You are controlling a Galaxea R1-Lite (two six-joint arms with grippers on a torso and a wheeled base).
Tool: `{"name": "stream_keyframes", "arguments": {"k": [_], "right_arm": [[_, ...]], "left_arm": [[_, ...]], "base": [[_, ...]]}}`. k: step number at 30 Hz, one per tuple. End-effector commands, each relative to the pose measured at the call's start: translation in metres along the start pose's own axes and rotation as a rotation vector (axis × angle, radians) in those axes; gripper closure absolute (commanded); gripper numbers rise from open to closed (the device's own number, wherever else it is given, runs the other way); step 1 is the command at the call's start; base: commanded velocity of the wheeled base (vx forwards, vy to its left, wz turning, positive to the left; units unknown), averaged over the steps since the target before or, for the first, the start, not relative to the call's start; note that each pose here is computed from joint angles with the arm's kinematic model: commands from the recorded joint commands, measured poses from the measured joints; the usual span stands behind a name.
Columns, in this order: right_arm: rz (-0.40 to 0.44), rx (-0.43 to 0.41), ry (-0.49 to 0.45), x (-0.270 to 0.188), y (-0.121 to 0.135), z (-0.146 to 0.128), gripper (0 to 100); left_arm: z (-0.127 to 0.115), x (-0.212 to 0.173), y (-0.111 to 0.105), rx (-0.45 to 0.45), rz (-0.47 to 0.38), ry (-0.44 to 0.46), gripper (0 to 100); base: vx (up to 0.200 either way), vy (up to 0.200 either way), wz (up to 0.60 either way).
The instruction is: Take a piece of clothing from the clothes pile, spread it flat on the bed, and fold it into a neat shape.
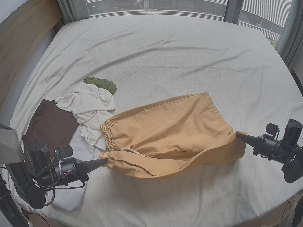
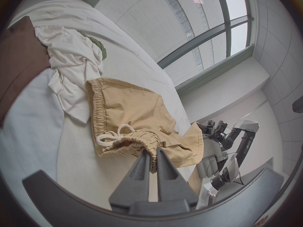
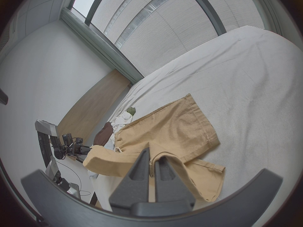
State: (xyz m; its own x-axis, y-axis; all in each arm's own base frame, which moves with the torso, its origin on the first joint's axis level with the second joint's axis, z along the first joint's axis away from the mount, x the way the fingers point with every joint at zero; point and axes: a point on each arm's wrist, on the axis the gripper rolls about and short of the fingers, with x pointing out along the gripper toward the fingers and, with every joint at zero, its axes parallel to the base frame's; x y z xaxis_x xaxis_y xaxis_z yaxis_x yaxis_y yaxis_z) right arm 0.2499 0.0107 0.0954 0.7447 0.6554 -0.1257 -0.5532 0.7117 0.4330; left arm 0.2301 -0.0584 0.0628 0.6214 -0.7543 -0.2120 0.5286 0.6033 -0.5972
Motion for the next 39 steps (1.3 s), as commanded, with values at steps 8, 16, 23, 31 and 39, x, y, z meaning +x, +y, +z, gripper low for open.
{"name": "stream_keyframes", "arguments": {"k": [8,16,23,31,39], "right_arm": [[0.038,-0.032,-0.058,0.006,0.007,0.020,100],[0.038,-0.038,-0.066,0.009,0.010,0.038,100],[0.039,-0.043,-0.073,0.012,0.009,0.045,100],[0.034,-0.046,-0.075,0.019,0.006,0.058,100],[0.032,-0.044,-0.070,0.029,0.003,0.076,100]], "left_arm": [[0.010,-0.001,-0.008,0.002,-0.025,-0.041,100],[0.012,0.000,-0.015,-0.007,-0.031,-0.060,100],[0.017,0.001,-0.015,-0.009,-0.025,-0.082,100],[0.024,0.005,-0.014,-0.038,-0.001,-0.128,100],[0.027,0.008,-0.012,-0.042,0.021,-0.153,100]], "base": [[0.000,0.000,0.00],[0.000,0.000,0.00],[0.000,0.000,0.00],[0.000,0.000,0.00],[0.000,0.000,0.00]]}}
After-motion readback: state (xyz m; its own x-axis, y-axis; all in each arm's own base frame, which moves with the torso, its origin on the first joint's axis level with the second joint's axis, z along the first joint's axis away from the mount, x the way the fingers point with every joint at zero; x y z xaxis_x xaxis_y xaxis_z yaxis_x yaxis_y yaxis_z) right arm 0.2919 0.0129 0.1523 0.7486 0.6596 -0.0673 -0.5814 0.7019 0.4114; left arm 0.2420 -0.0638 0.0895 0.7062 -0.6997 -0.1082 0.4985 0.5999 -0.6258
